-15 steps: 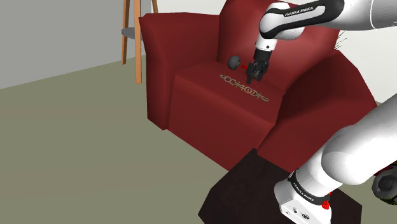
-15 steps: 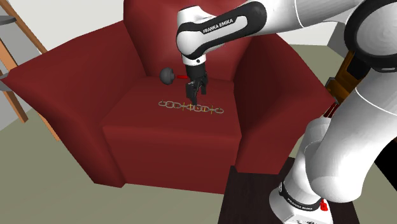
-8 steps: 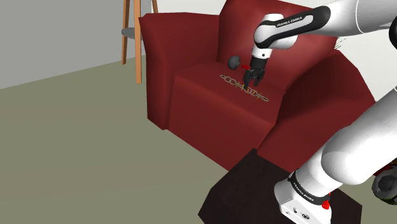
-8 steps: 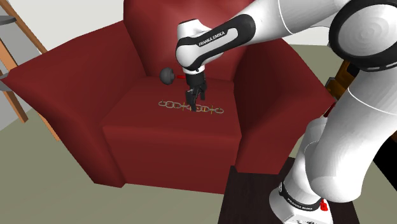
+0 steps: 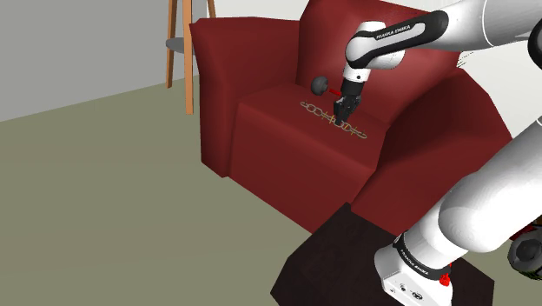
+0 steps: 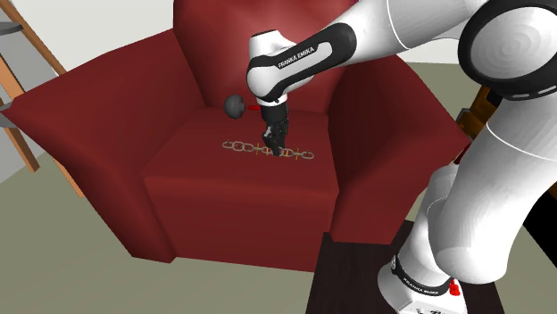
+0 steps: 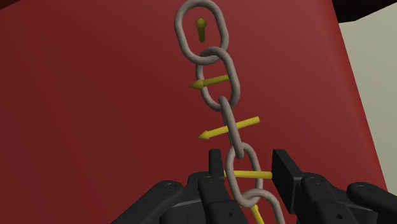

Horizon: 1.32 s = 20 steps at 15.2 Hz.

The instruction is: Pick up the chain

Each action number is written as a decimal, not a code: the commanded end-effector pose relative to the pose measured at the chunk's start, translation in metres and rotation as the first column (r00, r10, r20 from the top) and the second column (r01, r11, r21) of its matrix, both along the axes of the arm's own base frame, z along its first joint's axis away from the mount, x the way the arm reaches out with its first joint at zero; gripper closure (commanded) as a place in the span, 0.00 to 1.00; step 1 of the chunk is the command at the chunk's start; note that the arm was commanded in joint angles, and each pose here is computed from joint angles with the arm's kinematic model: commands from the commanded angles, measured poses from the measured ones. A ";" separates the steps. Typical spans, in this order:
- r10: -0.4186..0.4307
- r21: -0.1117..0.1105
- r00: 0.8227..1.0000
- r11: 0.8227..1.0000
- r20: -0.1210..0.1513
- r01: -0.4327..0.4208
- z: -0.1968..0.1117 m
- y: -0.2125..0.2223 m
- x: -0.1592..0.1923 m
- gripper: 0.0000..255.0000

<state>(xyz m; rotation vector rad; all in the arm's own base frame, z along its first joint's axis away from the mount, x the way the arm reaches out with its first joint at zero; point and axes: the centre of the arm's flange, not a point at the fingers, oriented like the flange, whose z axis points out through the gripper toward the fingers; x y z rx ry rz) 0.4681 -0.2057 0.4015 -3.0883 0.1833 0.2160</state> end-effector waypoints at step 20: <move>0.000 0.001 1.000 1.000 -0.001 0.000 0.079 0.001 0.000 1.00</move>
